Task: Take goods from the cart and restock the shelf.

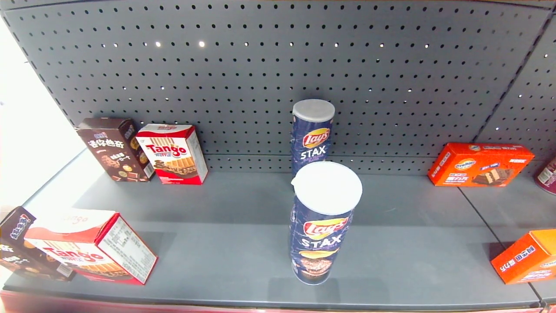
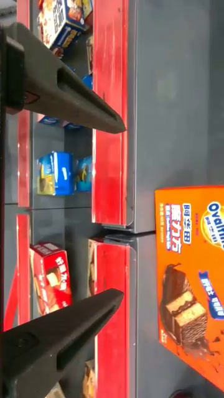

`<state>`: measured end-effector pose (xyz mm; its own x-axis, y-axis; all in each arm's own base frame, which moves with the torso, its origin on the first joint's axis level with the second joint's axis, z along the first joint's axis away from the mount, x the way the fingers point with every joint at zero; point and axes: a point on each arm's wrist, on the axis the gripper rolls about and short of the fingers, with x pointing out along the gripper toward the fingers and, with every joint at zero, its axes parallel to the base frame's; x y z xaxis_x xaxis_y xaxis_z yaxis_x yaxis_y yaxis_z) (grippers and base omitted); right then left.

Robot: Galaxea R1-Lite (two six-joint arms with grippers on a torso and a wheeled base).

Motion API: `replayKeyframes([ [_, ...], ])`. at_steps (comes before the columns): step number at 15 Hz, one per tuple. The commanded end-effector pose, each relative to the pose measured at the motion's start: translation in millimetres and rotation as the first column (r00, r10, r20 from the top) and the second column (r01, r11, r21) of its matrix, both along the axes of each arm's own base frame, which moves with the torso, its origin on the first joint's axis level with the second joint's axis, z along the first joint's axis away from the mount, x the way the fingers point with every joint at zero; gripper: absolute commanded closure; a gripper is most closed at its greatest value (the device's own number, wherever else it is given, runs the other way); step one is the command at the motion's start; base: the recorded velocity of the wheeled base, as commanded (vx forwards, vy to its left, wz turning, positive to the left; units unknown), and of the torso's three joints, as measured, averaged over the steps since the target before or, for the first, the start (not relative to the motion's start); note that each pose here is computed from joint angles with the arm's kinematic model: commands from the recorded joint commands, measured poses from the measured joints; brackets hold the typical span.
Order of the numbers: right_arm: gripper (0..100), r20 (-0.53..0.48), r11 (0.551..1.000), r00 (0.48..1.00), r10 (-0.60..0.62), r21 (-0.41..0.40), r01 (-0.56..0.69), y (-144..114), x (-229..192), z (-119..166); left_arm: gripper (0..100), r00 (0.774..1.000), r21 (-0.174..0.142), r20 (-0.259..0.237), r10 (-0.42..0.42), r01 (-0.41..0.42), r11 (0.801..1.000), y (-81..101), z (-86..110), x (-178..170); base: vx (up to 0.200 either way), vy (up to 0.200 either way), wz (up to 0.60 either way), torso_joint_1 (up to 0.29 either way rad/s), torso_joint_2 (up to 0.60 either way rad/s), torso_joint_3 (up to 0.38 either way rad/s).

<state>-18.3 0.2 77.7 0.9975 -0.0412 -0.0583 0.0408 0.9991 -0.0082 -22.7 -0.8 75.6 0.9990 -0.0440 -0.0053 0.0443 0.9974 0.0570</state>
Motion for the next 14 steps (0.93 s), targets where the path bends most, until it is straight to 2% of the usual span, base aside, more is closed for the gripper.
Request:
replayKeyframes([
  [1, 0, 0.043, 1.0, 0.999, 0.026, -0.001, -0.026, -0.5, -3.2, -1.2, 0, 1.0, 0.0, -0.002, 0.0, 0.0, 1.0, 0.0, -0.1, 0.1, 0.0, 0.0, 0.0, 0.0, 0.0, 0.0],
  [14, 0, 0.057, 0.999, 0.998, 0.032, -0.003, -0.032, -0.5, -4.5, -1.9, 0, 1.0, 0.003, -0.001, -0.01, 0.01, 1.0, -0.2, -0.1, 0.0, 0.0, 0.0, 0.0, 0.0, 0.0, 0.0],
])
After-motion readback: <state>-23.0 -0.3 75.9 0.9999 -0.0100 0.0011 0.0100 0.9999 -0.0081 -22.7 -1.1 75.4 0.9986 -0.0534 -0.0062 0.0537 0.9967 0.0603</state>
